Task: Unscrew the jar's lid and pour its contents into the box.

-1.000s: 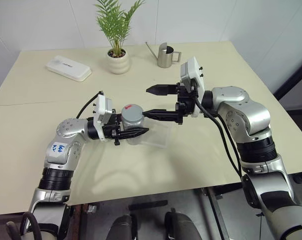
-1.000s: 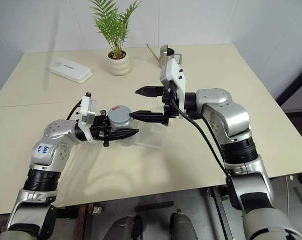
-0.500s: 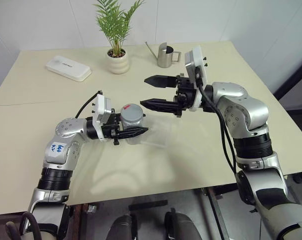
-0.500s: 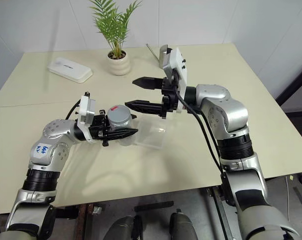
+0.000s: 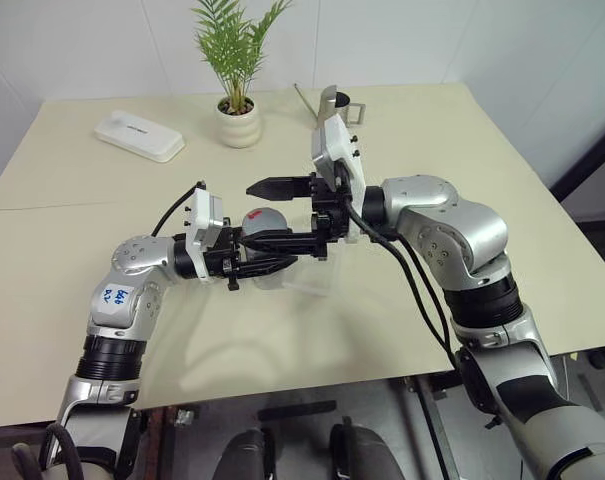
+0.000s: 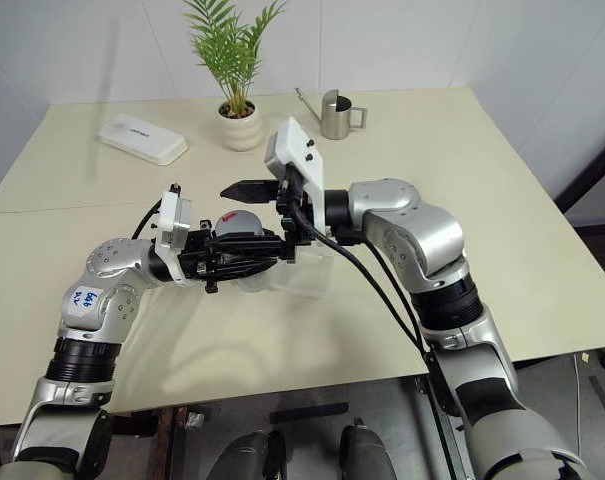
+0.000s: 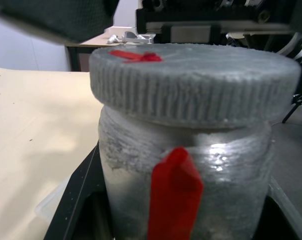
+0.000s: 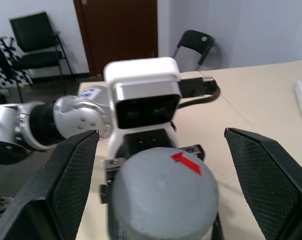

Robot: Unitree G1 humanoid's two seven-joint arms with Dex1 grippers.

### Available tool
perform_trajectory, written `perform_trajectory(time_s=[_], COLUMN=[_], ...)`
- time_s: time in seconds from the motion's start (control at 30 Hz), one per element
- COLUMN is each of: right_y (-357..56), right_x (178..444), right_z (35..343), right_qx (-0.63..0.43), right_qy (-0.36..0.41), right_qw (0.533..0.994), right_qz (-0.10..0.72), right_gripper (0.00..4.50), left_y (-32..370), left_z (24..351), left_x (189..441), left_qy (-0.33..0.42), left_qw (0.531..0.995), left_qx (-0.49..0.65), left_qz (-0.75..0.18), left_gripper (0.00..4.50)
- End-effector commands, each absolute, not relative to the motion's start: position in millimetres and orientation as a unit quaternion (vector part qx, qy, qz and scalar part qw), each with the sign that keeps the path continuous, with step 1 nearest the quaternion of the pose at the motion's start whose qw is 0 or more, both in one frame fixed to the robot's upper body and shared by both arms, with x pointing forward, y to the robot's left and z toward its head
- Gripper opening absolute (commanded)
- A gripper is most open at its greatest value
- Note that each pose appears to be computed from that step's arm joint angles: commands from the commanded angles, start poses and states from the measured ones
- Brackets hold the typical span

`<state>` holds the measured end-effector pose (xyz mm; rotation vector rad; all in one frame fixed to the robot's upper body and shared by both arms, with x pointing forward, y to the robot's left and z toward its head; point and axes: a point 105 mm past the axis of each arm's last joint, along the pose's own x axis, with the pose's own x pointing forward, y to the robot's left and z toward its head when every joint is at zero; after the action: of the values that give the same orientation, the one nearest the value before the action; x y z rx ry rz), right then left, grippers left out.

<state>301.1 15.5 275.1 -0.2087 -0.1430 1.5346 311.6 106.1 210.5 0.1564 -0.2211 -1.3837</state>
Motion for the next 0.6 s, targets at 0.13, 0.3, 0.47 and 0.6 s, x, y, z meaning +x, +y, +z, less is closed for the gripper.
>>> perform_trajectory(time_s=[0.13, 0.3, 0.47, 0.6], right_y=[14.9, 6.1, -4.3, -8.9], right_x=[304.0, 311.7, 317.9, 318.3], right_z=[289.9, 286.8, 285.9, 287.0], right_qx=[-0.1, -0.101, -0.102, -0.099], right_qy=[-0.097, -0.093, -0.089, -0.09], right_qw=[0.715, 0.722, 0.729, 0.727], right_qz=[0.685, 0.678, 0.671, 0.674], right_gripper=[4.23, 4.23, 4.23, 4.23], left_y=[102.7, 103.5, 103.8, 104.0], left_z=[225.5, 225.5, 226.0, 226.0], left_x=[306.7, 307.3, 307.6, 307.8], left_qy=[-0.133, -0.133, -0.135, -0.135], left_qw=[0.751, 0.752, 0.753, 0.753], left_qx=[0.082, 0.083, 0.083, 0.084], left_qz=[-0.641, -0.64, -0.639, -0.638], left_gripper=[2.01, 2.01, 2.01, 2.01])
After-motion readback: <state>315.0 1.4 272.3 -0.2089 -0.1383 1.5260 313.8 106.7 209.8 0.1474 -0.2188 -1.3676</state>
